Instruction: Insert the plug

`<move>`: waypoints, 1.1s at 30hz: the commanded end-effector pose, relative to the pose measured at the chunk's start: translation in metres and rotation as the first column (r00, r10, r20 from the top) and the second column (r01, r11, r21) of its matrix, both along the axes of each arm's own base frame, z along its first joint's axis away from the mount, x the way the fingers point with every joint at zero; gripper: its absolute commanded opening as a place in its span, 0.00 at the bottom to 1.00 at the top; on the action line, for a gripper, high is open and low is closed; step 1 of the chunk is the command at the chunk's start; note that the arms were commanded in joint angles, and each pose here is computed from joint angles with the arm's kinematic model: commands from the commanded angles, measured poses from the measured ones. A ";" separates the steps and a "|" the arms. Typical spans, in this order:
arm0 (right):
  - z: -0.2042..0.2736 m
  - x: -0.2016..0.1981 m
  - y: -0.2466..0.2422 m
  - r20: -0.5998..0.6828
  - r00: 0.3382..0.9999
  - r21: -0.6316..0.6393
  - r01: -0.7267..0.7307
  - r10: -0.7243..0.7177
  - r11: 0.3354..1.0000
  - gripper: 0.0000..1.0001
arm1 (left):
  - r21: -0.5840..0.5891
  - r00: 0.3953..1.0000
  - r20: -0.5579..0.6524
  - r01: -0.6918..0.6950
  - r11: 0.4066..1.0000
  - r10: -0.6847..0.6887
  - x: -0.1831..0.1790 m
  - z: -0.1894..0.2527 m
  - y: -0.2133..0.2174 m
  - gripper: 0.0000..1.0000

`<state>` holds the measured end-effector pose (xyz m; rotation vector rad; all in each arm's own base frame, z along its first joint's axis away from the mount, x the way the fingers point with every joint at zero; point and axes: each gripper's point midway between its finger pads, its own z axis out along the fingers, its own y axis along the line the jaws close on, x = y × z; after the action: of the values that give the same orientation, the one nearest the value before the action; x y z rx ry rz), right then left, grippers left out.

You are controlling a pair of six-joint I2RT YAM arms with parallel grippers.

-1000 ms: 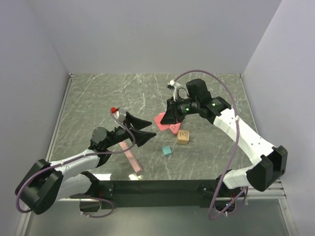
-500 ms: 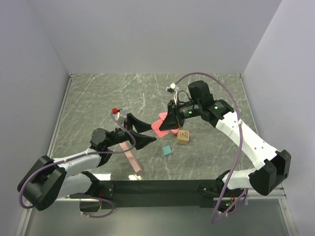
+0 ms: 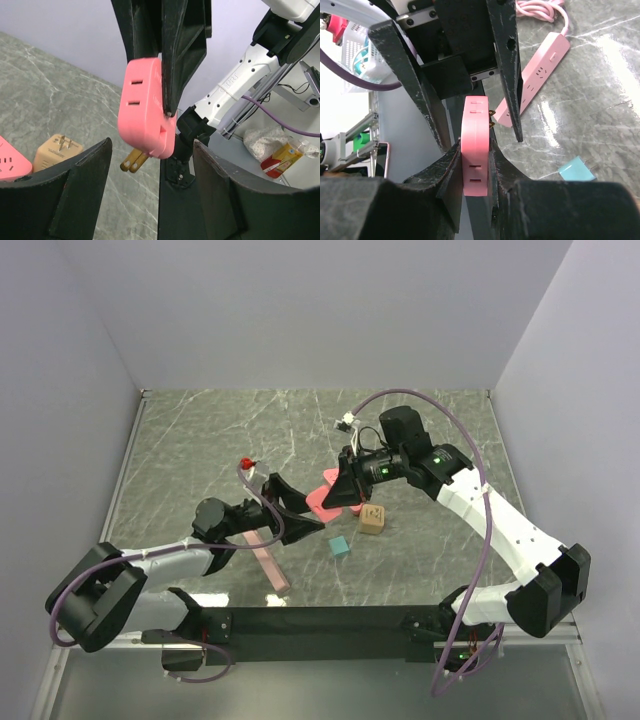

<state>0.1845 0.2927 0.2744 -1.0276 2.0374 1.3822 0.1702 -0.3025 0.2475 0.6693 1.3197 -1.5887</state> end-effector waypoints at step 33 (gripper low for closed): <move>-0.019 0.026 0.002 0.095 0.986 -0.076 0.147 -0.140 0.986 0.00 | -0.025 0.996 -0.035 -0.089 0.996 0.088 0.033 0.016 -0.012 0.70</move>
<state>0.1970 0.2891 0.2538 -1.0070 2.0904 1.2342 0.1903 -0.3103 0.2401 0.5818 1.4075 -1.5910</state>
